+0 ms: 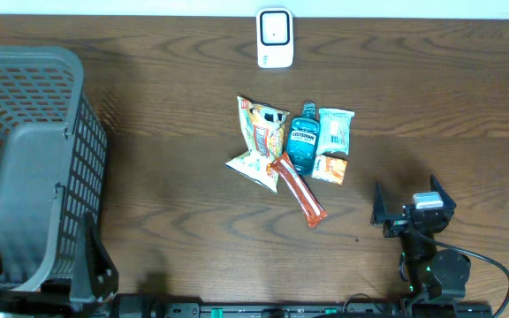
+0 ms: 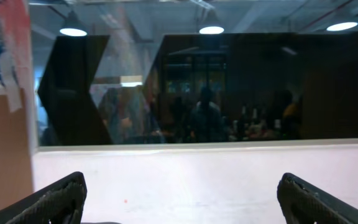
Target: Scan the item barcode
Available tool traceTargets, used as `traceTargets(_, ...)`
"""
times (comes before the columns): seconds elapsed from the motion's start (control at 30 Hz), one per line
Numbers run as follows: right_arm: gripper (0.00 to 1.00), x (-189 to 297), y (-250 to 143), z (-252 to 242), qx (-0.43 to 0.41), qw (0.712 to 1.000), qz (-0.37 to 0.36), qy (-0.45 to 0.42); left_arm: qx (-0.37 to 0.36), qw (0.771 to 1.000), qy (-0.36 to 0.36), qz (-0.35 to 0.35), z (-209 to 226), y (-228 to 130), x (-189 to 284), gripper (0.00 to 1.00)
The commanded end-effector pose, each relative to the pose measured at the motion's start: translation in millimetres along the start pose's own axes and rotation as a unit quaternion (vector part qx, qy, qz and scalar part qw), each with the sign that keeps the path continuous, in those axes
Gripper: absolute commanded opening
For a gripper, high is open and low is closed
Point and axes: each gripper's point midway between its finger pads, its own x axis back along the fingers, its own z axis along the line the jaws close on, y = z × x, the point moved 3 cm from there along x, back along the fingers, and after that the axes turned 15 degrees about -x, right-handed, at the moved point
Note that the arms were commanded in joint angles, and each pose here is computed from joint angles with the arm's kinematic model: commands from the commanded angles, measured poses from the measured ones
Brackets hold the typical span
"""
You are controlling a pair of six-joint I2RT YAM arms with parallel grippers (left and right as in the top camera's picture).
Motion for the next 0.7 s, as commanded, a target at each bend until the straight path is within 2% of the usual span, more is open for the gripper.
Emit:
traceTargets(0.0,0.99,0,-1,1,0.000,1.000,0.001,0.001,0.008,0.999,-0.018,-0.027,-7,4,15,0.98)
traceTargets(0.3,0.99,0,-1,2,-0.024,1.000,0.001,0.005,0.004,0.997,-0.007,-0.072,-8,14,58,0.98)
traceTargets(0.6,0.99,0,-1,2,-0.025,1.000,0.001,0.007,0.004,0.997,-0.006,-0.072,-10,8,63,0.98)
traceTargets(0.67,0.99,0,-1,2,-0.047,0.999,0.001,0.007,0.003,0.997,-0.004,-0.080,-10,10,69,0.98)
